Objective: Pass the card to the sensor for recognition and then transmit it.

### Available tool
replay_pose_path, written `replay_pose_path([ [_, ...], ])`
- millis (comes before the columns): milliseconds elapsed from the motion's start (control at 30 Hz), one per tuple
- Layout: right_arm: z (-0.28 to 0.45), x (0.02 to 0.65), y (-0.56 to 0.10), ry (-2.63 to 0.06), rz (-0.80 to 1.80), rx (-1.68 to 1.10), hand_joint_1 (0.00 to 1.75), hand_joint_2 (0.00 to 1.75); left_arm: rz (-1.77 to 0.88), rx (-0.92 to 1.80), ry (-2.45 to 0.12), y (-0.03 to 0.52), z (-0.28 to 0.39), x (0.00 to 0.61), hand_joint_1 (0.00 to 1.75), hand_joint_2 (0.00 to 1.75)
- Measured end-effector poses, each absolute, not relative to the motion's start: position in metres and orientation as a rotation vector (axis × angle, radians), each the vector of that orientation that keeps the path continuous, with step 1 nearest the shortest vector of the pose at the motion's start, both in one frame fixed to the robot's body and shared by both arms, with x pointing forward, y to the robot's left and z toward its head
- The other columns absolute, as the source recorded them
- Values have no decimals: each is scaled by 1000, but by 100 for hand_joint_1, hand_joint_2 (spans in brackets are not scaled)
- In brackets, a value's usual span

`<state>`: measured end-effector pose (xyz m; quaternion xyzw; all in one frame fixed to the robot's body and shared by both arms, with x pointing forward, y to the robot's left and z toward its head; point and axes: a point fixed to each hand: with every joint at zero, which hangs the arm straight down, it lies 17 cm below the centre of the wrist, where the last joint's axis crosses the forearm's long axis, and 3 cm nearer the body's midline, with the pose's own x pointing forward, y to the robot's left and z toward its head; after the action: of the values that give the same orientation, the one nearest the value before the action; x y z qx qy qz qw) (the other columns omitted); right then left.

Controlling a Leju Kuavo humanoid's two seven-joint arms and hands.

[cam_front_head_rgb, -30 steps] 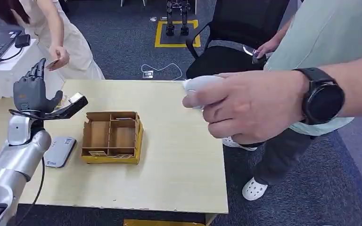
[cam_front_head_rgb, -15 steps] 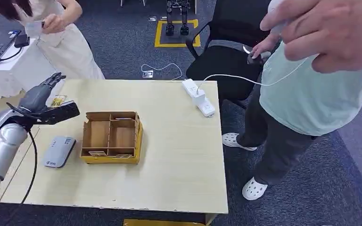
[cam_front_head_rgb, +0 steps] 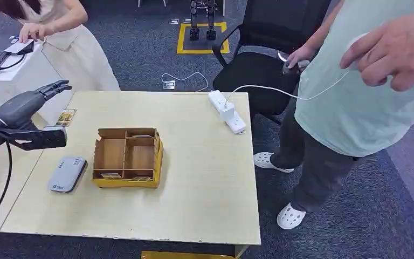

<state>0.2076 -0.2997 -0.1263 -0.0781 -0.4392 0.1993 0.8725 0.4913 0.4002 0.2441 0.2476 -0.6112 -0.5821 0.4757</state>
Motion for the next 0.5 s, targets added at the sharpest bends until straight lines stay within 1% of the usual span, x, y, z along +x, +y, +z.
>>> replay_pose_path([
  [133, -130, 206, -300, -908, 407, -164, 0, 175, -1548, 703, -1409, 407, 228, 475, 0, 175],
  [300, -133, 205, -299, -898, 397, -167, 0, 175, -1639, 812, -1321, 417, 205, 458, 0, 175],
  [500, -135, 207, -297, -893, 399, -167, 0, 175, -1701, 772, -1287, 404, 170, 435, 0, 175],
])
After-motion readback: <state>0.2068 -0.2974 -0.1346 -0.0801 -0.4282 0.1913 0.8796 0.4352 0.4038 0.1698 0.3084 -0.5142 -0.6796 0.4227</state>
